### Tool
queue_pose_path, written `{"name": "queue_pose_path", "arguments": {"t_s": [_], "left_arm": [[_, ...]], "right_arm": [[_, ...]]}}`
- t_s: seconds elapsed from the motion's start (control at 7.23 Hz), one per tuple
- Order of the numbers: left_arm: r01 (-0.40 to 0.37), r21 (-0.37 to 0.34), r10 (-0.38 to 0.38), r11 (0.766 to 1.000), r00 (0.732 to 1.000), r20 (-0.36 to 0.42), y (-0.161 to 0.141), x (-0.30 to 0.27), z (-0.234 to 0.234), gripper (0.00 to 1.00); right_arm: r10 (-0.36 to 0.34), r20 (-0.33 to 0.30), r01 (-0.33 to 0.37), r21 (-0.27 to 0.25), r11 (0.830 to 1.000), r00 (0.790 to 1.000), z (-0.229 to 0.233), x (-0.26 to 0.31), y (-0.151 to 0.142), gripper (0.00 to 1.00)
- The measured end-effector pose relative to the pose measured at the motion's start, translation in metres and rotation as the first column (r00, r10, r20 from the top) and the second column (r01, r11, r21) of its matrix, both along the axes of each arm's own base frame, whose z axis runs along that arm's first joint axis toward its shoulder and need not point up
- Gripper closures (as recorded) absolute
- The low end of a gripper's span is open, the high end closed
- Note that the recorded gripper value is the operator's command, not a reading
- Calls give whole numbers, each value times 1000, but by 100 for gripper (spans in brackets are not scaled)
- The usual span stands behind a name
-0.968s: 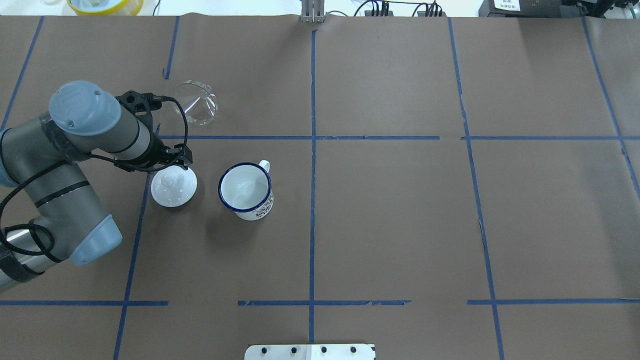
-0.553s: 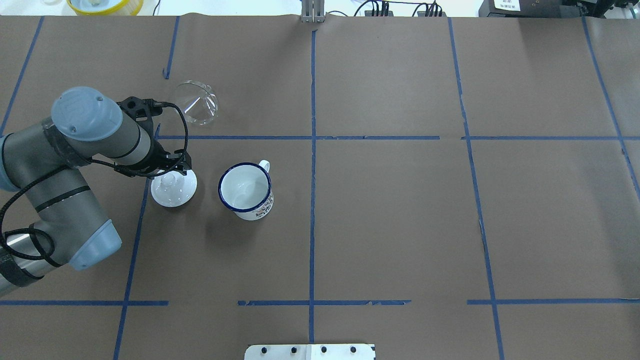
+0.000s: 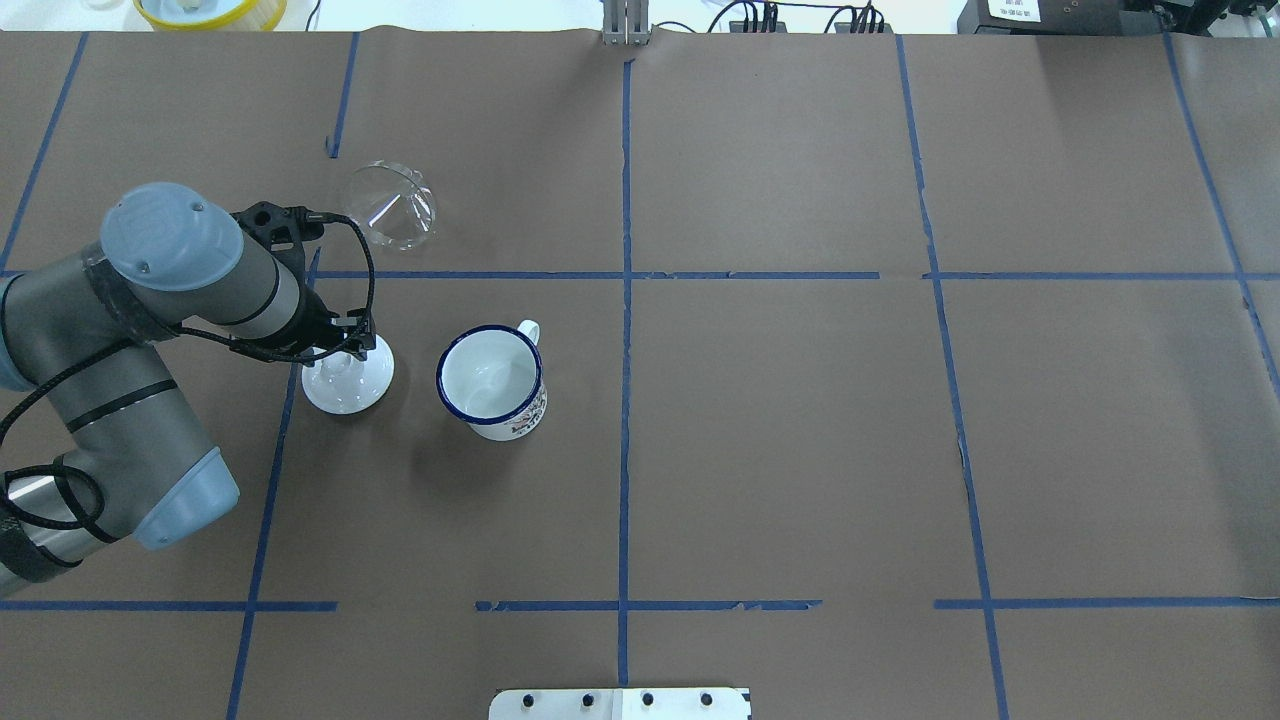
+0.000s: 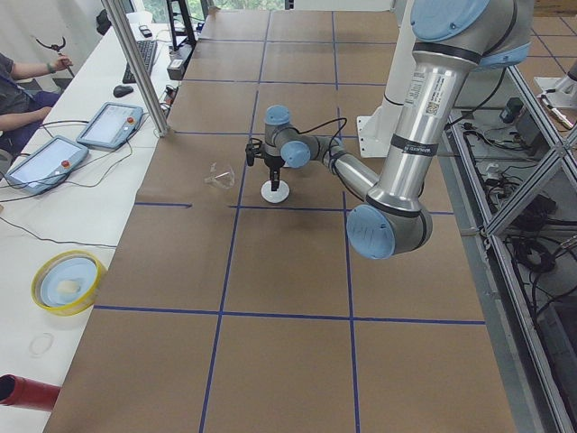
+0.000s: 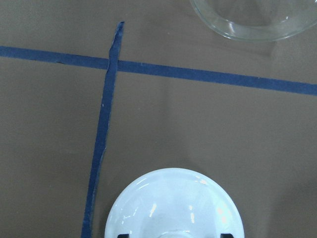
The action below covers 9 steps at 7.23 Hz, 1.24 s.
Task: Remove funnel from cup
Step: 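Close the left gripper on the white lid's knob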
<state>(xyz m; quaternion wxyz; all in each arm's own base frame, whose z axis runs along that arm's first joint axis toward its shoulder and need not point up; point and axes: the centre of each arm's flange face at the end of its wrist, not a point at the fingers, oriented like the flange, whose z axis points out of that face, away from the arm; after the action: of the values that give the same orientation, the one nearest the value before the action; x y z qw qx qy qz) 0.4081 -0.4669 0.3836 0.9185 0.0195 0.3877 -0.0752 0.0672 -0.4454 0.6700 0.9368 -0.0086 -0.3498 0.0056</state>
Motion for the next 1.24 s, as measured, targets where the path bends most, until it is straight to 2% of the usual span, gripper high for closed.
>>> {"name": "queue_pose_path", "arguments": {"t_s": [0.41,1.24], "left_arm": [[-24,-24,24,999,1000,-10,3,3,3,49],[-31,-17,31,999,999,-13,4,3,0,49]], "right_arm": [[0,0,0,0,1000,1000,0,0,0,0],[0,0,0,0,1000,1000,0,0,0,0]]}}
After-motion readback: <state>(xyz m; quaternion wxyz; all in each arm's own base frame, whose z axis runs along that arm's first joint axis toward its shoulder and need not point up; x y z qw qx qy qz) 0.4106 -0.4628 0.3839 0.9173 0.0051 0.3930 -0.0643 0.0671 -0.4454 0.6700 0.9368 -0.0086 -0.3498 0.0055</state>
